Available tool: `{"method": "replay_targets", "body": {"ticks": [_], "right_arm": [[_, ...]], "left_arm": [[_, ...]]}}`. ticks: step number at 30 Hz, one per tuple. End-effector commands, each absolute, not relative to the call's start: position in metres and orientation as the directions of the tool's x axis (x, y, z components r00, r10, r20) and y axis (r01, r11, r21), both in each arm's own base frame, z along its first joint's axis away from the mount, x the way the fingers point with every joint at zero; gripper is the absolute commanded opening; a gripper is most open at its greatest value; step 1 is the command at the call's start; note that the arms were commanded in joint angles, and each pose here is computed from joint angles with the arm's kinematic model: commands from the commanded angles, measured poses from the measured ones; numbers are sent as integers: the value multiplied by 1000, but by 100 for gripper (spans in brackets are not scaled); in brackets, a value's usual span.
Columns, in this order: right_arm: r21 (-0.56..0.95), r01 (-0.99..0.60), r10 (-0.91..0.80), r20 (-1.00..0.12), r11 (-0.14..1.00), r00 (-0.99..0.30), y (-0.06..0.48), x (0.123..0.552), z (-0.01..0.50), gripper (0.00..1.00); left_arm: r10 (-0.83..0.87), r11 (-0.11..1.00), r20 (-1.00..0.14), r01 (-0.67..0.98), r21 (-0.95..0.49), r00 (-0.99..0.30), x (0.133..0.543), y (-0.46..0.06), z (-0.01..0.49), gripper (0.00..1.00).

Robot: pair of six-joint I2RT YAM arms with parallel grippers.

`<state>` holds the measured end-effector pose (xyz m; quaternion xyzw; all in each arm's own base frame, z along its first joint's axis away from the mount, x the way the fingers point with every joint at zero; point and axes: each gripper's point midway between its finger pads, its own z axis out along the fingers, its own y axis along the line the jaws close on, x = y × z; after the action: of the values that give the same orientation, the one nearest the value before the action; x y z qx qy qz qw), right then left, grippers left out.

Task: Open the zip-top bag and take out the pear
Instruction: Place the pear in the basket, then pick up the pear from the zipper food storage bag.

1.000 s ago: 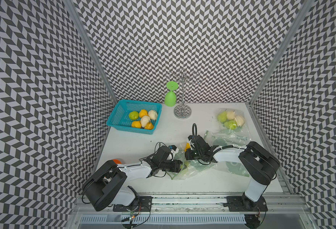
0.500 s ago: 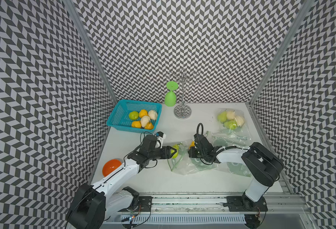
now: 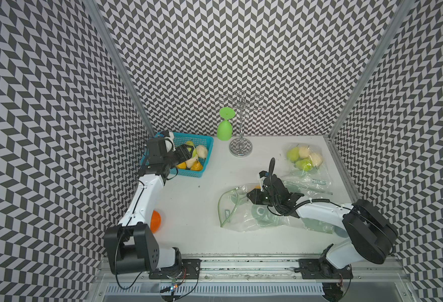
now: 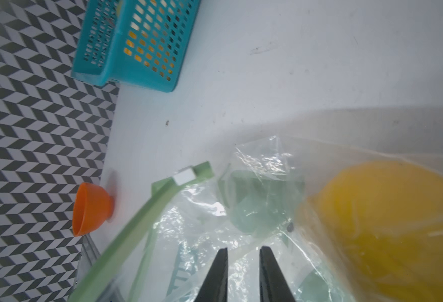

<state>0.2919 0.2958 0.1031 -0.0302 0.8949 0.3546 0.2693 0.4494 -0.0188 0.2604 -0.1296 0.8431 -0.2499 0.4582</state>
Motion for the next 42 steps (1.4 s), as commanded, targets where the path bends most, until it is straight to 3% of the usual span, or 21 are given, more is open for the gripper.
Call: {"method": "replay_targets", "body": {"ticks": [1, 4, 6, 7, 12, 17, 21, 26, 33, 42], "right_arm": [[633, -315, 115, -542, 707, -832, 302, 292, 133, 28], [623, -331, 95, -550, 709, -830, 300, 288, 138, 29], [619, -336, 95, -557, 709, -825, 296, 285, 140, 32], [619, -339, 95, -560, 708, -823, 293, 283, 141, 33], [610, -326, 92, -552, 723, -829, 279, 273, 133, 34], [591, -290, 117, -554, 753, -824, 261, 273, 127, 34], [599, -257, 166, -559, 758, -812, 243, 284, 132, 34], [573, -257, 185, -600, 778, -778, 228, 303, 149, 35], [563, -262, 154, -585, 784, -797, 228, 323, 141, 33], [555, -232, 136, -542, 799, -830, 233, 331, 109, 26]], "left_arm": [[-449, 871, -719, -81, -485, -531, 486, 15, 245, 46], [-436, 883, -697, -122, -453, -569, 518, 31, 224, 55], [-426, 889, -696, -126, -440, -578, 534, 35, 213, 74], [-432, 887, -685, -136, -442, -587, 541, 40, 207, 79], [-437, 874, -663, -113, -472, -608, 557, 47, 206, 88], [-417, 882, -700, -70, -467, -580, 542, 41, 245, 90], [-435, 843, -707, 24, -538, -557, 497, 8, 266, 85], [-422, 770, -638, 118, -628, -644, 422, -58, 232, 76], [-350, 650, -503, 182, -738, -790, 330, -138, 174, 38], [-196, 569, -405, 233, -789, -893, 268, -214, 130, 23]]}}
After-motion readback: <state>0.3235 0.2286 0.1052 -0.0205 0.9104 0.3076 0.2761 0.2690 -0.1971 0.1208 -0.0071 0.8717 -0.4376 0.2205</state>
